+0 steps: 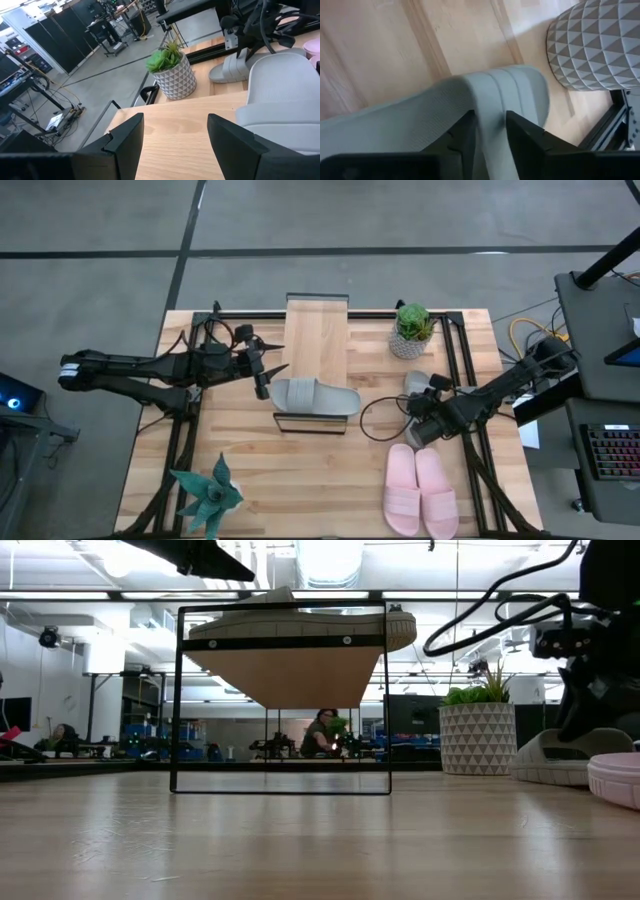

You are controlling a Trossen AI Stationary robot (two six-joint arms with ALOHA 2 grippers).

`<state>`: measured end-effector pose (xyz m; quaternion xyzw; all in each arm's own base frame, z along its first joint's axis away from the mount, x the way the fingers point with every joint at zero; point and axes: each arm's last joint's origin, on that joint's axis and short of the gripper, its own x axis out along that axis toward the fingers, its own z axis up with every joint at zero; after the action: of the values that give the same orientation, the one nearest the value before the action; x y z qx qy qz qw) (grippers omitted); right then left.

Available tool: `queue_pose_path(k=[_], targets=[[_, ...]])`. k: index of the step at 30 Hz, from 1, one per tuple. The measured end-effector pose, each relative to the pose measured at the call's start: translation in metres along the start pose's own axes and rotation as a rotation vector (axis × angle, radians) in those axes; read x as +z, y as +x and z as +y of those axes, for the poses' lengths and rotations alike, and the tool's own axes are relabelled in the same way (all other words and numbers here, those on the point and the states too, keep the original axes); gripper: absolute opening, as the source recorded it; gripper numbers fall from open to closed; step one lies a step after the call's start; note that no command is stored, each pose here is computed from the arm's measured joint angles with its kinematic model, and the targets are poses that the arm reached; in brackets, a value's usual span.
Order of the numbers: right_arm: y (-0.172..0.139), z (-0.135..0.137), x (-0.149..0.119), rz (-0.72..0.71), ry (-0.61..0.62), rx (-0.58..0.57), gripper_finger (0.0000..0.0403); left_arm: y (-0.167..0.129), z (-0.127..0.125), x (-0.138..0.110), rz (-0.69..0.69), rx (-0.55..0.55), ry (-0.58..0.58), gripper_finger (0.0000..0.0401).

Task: Pick and place slides into the shelf
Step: Align the gray slide with the other gray slide on the shelf

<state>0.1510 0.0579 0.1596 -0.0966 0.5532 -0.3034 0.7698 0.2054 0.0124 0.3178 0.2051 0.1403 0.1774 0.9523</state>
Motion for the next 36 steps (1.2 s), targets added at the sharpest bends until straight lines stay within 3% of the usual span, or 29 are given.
queue_pose_path(k=[10, 20, 36], targets=[[0.01, 0.006, -0.005, -0.014, 0.039, 0.059, 0.0014, 0.001, -0.001, -0.001, 0.012, -0.005, 0.005, 0.0204], [0.0, 0.008, 0.009, -0.106, 0.066, 0.048, 0.0009, 0.001, -0.001, -0.001, 0.012, -0.005, 0.005, 0.0204], [-0.045, 0.001, 0.051, -0.247, -0.067, 0.054, 0.0009, 0.001, -0.001, -0.001, 0.012, -0.005, 0.005, 0.0204]])
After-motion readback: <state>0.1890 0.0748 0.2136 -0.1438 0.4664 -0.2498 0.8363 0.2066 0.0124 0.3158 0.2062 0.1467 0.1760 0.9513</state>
